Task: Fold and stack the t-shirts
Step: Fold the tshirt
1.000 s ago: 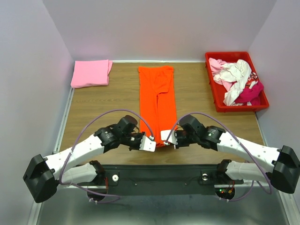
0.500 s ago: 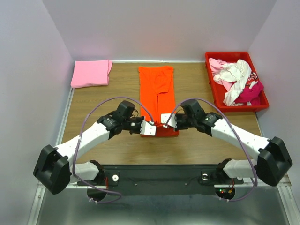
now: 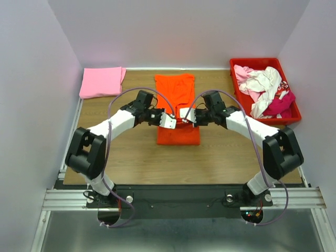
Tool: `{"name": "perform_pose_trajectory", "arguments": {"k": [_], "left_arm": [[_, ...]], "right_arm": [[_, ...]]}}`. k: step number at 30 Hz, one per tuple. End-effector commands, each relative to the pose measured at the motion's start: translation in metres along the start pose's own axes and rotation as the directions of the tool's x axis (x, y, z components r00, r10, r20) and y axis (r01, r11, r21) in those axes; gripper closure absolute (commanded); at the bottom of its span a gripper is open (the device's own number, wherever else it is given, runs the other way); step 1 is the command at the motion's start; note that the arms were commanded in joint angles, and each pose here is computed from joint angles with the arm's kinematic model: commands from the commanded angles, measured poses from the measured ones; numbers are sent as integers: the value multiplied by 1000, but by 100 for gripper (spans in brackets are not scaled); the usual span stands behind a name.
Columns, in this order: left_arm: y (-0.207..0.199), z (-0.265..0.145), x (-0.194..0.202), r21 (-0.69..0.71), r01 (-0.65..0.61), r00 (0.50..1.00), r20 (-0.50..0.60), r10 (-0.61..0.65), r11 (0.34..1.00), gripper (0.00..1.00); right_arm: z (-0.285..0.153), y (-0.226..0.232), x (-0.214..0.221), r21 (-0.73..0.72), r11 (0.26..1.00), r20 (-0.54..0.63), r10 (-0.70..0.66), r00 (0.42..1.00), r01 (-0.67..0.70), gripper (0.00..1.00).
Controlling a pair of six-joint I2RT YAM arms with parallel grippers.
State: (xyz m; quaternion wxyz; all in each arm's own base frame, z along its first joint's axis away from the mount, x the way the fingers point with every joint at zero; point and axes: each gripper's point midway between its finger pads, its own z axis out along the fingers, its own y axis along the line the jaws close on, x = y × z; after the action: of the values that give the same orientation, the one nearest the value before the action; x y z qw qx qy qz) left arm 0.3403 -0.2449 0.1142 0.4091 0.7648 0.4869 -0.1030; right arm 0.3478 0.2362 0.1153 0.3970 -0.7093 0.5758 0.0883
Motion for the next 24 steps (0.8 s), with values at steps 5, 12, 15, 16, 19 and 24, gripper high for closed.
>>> {"name": "perform_pose_trajectory", "arguments": {"k": [5, 12, 15, 16, 19, 24], "left_arm": [[55, 12, 19, -40, -71, 997, 29, 72, 997, 100], [69, 25, 42, -29, -83, 996, 7, 83, 996, 100], [72, 30, 54, -33, -82, 997, -17, 81, 996, 100], [73, 31, 57, -36, -83, 996, -24, 83, 996, 100], [79, 34, 69, -52, -57, 997, -46, 55, 997, 90], [114, 20, 72, -177, -23, 998, -64, 11, 984, 43]], "right_arm": [[13, -62, 4, 68, 995, 60, -72, 996, 68, 99], [37, -81, 21, 54, 997, 56, -65, 996, 62, 99], [46, -83, 28, 47, 997, 49, -58, 997, 56, 100], [48, -84, 30, 47, 997, 41, -59, 997, 57, 99], [56, -91, 38, 61, 998, 9, -34, 999, 33, 88], [45, -109, 36, 128, 992, -7, 1, 1000, 0, 49]]}}
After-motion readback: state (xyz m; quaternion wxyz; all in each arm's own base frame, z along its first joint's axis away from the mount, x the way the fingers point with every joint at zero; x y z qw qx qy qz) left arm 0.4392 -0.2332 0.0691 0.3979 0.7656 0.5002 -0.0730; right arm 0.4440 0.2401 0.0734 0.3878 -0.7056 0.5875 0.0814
